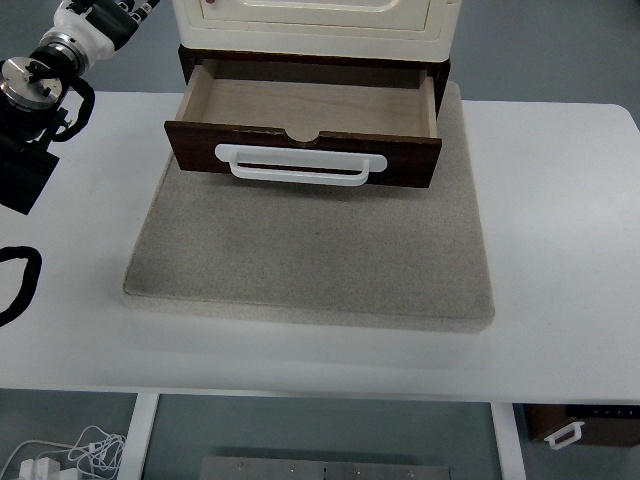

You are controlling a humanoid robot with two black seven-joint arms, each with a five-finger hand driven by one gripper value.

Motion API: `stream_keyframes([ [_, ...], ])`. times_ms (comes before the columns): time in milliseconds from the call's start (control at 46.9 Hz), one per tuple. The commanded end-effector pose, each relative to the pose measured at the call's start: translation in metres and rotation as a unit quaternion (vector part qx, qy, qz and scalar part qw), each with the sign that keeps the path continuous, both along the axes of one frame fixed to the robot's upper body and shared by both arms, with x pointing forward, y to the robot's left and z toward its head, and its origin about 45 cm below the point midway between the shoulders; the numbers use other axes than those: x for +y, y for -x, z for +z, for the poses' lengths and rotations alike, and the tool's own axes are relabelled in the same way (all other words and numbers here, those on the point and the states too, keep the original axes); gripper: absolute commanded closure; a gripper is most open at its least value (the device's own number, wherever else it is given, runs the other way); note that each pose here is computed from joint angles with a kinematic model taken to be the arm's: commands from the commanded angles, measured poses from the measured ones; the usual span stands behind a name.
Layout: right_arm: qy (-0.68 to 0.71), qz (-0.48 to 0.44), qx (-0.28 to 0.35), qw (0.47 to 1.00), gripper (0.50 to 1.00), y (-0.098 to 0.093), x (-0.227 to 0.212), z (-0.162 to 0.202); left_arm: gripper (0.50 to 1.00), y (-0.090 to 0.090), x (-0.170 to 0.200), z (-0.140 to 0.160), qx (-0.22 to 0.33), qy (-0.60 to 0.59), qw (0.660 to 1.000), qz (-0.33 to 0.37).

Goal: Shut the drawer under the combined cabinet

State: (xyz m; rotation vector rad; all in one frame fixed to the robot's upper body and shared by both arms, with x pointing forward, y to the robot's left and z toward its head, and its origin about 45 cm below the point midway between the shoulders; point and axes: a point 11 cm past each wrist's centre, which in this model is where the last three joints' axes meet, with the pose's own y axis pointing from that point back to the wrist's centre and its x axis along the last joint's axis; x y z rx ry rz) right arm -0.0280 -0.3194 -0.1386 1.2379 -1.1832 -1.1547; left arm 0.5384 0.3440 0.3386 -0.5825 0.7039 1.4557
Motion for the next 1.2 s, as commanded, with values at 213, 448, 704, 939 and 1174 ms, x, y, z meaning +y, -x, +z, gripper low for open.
stream_keyframes([
  [213, 0.000, 0.000, 0.000, 1.000, 0.548, 0.000, 0.000, 0.000, 0.504, 0.000, 0.000, 0.003, -0.001, -0.001, 1.000, -0.001],
  [448, 0.000, 0.000, 0.000, 1.000, 0.548, 0.000, 0.000, 0.000, 0.504, 0.000, 0.004, 0.005, -0.004, 0.001, 1.000, 0.001],
  [704, 0.000, 0.000, 0.000, 1.000, 0.548, 0.000, 0.000, 0.000, 0.501, 0.001, 0.011, 0.004, -0.005, -0.001, 1.000, 0.009],
  [939, 0.000, 0.000, 0.000, 1.000, 0.548, 0.000, 0.000, 0.000, 0.504, 0.002, 0.013, 0.000, -0.001, -0.004, 1.000, 0.010],
  [1174, 0.000, 0.000, 0.000, 1.000, 0.548, 0.000, 0.000, 0.000, 0.504, 0.003, 0.013, -0.004, 0.003, -0.005, 1.000, 0.010],
])
